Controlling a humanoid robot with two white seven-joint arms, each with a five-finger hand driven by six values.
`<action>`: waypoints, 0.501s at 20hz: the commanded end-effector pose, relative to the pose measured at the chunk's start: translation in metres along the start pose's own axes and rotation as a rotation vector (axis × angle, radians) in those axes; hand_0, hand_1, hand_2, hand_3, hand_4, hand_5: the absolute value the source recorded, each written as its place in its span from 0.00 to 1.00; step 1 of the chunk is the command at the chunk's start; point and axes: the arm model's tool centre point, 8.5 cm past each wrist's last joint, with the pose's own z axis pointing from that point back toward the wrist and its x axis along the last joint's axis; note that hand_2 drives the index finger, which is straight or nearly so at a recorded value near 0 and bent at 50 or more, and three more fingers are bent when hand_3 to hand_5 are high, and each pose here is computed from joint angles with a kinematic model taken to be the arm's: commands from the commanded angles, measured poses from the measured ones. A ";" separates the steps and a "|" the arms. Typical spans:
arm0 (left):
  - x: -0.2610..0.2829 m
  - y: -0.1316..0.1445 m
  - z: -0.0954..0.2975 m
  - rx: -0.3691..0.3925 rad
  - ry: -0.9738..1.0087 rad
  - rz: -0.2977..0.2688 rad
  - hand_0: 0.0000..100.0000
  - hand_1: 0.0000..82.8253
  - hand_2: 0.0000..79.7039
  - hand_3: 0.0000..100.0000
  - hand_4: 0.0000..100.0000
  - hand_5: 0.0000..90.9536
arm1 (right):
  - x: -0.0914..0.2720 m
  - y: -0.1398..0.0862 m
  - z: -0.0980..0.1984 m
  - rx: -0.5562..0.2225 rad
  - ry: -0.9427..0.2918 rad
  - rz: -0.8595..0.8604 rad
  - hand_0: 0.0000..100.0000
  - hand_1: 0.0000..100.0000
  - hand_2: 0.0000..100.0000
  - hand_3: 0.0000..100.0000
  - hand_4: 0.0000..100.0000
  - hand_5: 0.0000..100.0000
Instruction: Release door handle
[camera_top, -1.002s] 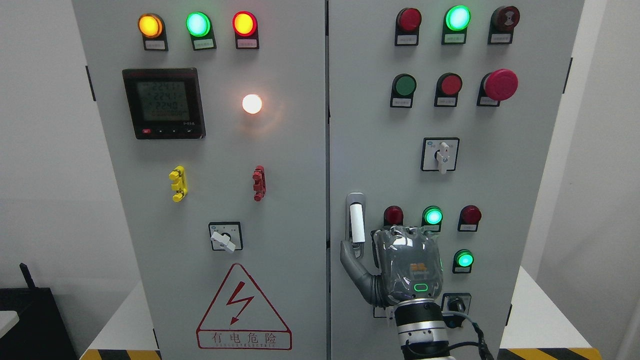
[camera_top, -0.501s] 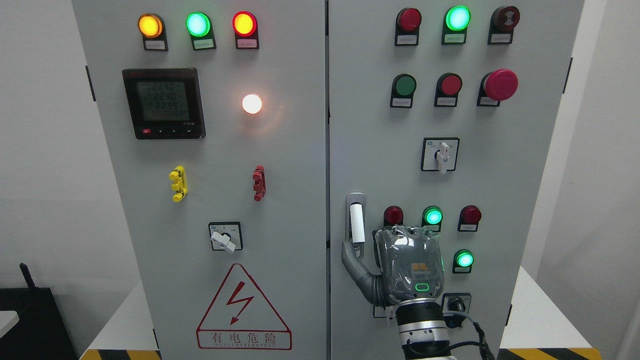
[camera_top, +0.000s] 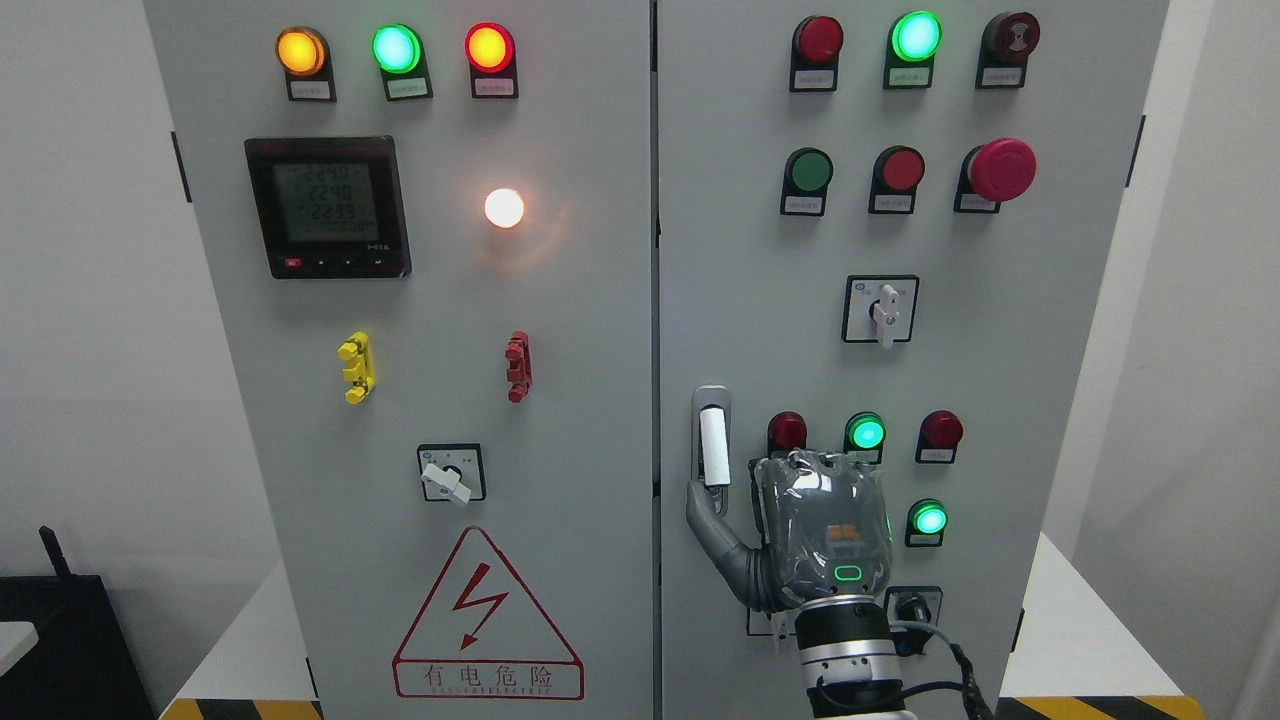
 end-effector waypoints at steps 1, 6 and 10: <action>-0.005 0.001 0.001 0.003 0.014 0.013 0.12 0.47 0.00 0.00 0.00 0.00 | -0.004 -0.001 0.000 -0.003 0.015 -0.001 0.37 0.07 1.00 1.00 1.00 0.98; -0.006 0.001 0.001 0.003 0.016 0.013 0.12 0.47 0.00 0.00 0.00 0.00 | -0.006 -0.001 0.000 -0.001 0.023 -0.003 0.37 0.08 1.00 1.00 1.00 0.98; -0.006 0.001 0.001 0.003 0.016 0.013 0.12 0.47 0.00 0.00 0.00 0.00 | -0.006 -0.002 -0.001 -0.004 0.024 -0.003 0.38 0.08 1.00 1.00 1.00 0.98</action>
